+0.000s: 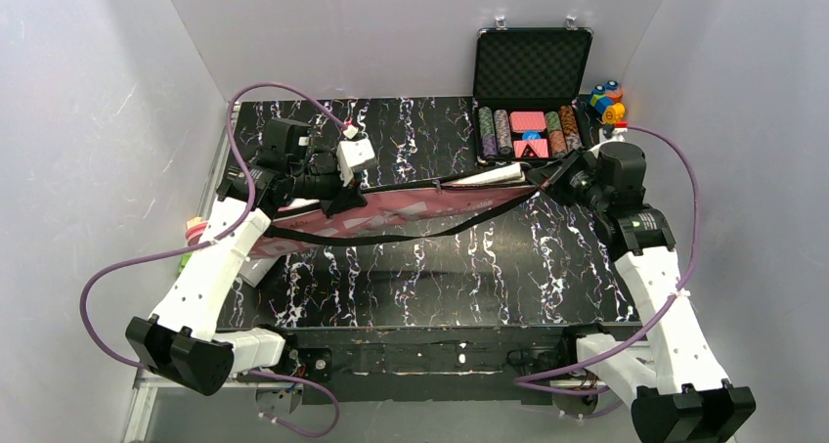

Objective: Pack up the badminton gear

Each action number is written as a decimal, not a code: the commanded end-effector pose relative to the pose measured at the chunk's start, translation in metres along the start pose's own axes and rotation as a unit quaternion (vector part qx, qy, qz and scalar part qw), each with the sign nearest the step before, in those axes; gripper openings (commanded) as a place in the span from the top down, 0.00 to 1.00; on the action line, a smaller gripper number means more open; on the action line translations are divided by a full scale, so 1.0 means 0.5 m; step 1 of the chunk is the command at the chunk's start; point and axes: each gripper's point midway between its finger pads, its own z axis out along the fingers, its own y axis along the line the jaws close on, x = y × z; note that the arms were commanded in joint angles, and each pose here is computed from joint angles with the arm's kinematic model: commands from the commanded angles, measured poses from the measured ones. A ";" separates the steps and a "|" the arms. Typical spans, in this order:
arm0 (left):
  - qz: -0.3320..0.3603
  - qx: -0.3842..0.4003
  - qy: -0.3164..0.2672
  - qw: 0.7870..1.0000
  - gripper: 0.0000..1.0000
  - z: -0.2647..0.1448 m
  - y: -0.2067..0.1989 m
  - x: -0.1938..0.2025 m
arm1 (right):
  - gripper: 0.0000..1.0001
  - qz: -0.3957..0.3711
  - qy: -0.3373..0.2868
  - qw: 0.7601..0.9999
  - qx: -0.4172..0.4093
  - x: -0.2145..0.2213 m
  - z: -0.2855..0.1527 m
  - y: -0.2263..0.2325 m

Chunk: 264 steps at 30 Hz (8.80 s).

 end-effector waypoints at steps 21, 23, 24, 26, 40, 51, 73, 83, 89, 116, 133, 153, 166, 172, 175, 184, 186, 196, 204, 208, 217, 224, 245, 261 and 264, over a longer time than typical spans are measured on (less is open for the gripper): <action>0.048 0.005 -0.064 0.997 1.00 -0.023 -0.015 -0.073 | 0.99 -0.113 -0.063 0.991 -0.017 -0.108 -0.097 0.123; 0.047 0.004 -0.063 0.997 1.00 -0.022 -0.014 -0.072 | 0.97 -0.105 -0.037 0.993 -0.049 -0.088 -0.089 0.142; 0.047 0.004 -0.063 0.997 1.00 -0.022 -0.014 -0.071 | 0.90 -0.098 -0.024 0.993 -0.066 -0.077 -0.085 0.153; 0.045 0.005 -0.063 0.997 1.00 -0.021 -0.015 -0.072 | 0.77 -0.086 0.006 0.990 -0.110 -0.051 -0.084 0.181; 0.021 -0.012 -0.070 0.997 1.00 -0.021 0.004 -0.089 | 0.45 -0.036 0.155 0.954 -0.253 0.172 -0.065 0.264; 0.019 -0.009 -0.075 0.997 1.00 -0.025 0.000 -0.096 | 0.44 -0.002 0.116 0.944 -0.308 0.195 0.004 0.298; 0.021 -0.004 -0.074 0.997 1.00 -0.027 -0.008 -0.092 | 0.91 0.011 0.102 0.942 -0.318 0.194 0.023 0.315; 0.022 -0.004 -0.072 0.997 1.00 -0.028 -0.010 -0.088 | 0.99 -0.007 0.063 0.956 -0.287 0.159 -0.009 0.290; 0.023 -0.004 -0.073 0.997 1.00 -0.030 -0.012 -0.089 | 0.99 -0.007 0.042 0.964 -0.262 0.124 -0.019 0.255; 0.036 -0.004 -0.074 0.997 1.00 -0.038 -0.016 -0.094 | 0.99 0.028 -0.083 0.989 -0.119 -0.093 -0.068 -0.005; 0.099 0.016 -0.015 0.995 1.00 0.142 0.015 -0.182 | 0.28 0.030 -0.249 0.968 0.010 -0.177 -0.212 -0.024; 0.185 -0.088 0.022 0.979 1.00 0.426 0.036 -0.135 | 0.28 0.053 -0.194 0.979 -0.020 -0.144 -0.152 -0.037; 0.045 -0.032 0.083 0.995 0.47 0.464 -0.068 0.029 | 0.26 0.068 -0.147 0.987 -0.002 -0.113 -0.105 -0.078; -0.019 0.004 0.077 0.997 0.08 0.438 -0.115 0.032 | 0.24 0.065 -0.133 0.989 0.013 -0.109 -0.088 -0.096; -0.057 0.010 0.044 0.997 0.02 0.370 -0.114 -0.041 | 0.22 0.057 -0.111 0.992 0.035 -0.107 -0.068 -0.116; -0.131 -0.132 0.067 0.980 0.02 0.170 0.066 -0.063 | 0.15 0.048 -0.023 0.994 0.100 -0.094 -0.011 -0.174; -0.159 -0.228 0.081 0.957 0.02 0.119 0.142 -0.020 | 0.15 0.050 -0.007 0.993 0.106 -0.091 0.001 -0.182; -0.291 -0.365 0.082 0.881 0.02 -0.019 0.302 0.220 | 0.13 -0.031 0.027 0.985 0.168 -0.059 0.073 -0.225; -0.370 -0.387 0.047 0.843 0.02 -0.056 0.381 0.400 | 0.11 -0.043 -0.111 0.976 0.185 -0.106 0.123 -0.301; -0.369 -0.440 -0.001 0.818 0.02 -0.077 0.418 0.439 | 0.11 -0.079 -0.137 0.960 0.231 -0.124 0.130 -0.354; -0.324 -0.487 -0.112 0.804 0.02 -0.065 0.410 0.459 | 0.10 -0.239 -0.266 0.908 0.218 -0.148 0.113 -0.413; -0.271 -0.469 -0.171 0.823 0.02 -0.043 0.376 0.448 | 0.10 -0.273 -0.282 0.894 0.214 -0.127 0.105 -0.428; -0.206 -0.451 -0.198 0.845 0.02 -0.009 0.335 0.445 | 0.09 -0.327 -0.217 0.908 0.143 -0.062 0.184 -0.446; -0.213 -0.454 -0.188 0.844 0.02 -0.004 0.339 0.450 | 0.08 -0.330 -0.226 0.906 0.136 -0.065 0.181 -0.439; -0.203 -0.462 -0.182 0.844 0.02 -0.005 0.337 0.449 | 0.08 -0.331 -0.226 0.906 0.135 -0.065 0.182 -0.438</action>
